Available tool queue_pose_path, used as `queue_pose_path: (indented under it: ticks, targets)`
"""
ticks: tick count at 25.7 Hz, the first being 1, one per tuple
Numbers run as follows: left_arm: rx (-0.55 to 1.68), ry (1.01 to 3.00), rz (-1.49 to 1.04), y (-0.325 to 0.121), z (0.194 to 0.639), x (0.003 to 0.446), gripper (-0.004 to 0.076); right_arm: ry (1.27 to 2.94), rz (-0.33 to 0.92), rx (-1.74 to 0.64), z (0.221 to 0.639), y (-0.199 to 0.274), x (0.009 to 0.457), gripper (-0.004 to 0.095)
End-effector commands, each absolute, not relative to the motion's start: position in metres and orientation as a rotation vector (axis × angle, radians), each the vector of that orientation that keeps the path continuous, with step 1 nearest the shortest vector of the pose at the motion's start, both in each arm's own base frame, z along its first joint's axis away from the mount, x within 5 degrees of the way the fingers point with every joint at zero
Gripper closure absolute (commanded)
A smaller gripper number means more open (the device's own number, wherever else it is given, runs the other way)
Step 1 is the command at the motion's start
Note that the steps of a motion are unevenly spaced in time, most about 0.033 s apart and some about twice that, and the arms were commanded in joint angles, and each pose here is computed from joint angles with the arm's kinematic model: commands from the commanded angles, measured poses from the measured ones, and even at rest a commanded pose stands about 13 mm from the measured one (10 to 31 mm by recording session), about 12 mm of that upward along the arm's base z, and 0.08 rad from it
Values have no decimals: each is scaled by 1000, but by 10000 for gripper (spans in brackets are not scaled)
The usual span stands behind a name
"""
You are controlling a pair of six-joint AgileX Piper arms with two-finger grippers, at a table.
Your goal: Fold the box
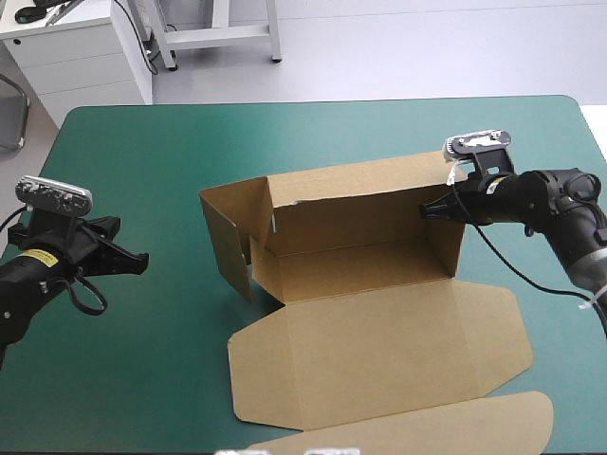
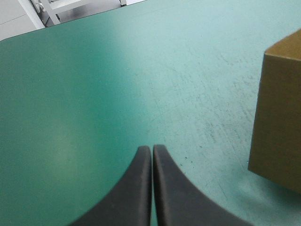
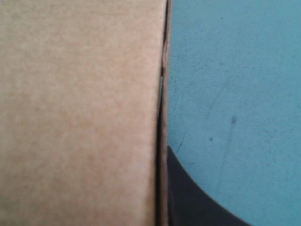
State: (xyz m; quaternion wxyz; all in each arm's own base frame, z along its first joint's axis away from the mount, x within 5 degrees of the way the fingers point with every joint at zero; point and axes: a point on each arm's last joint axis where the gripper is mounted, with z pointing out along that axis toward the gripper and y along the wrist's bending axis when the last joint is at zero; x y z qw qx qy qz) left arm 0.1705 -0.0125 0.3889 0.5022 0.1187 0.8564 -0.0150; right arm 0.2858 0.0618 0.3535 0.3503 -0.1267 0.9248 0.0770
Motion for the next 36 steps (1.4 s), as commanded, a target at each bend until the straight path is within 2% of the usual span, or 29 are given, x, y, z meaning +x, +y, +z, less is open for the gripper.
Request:
queue_pose_path:
  ticks: [1,12,17,24,26,33,36]
  targets:
    - [255,1960,-30,-12,405,170,731,2409,267,-343,372,64,271,922]
    - [253,1947,-22,-12,406,170,731,2701,286,-411,336,67,276,922]
    - [251,1944,-26,-12,406,170,731,2640,276,-374,328,70,303,922]
    - [244,1937,-36,-12,407,170,731,2612,275,-370,320,83,372,922]
    - [244,1937,-36,-12,407,170,731,2627,282,-377,317,86,388,893]
    - [244,1937,-36,-12,407,170,731,2557,316,-411,335,92,406,282]
    - [245,1936,-31,-12,407,170,731,2552,319,-418,353,92,403,132]
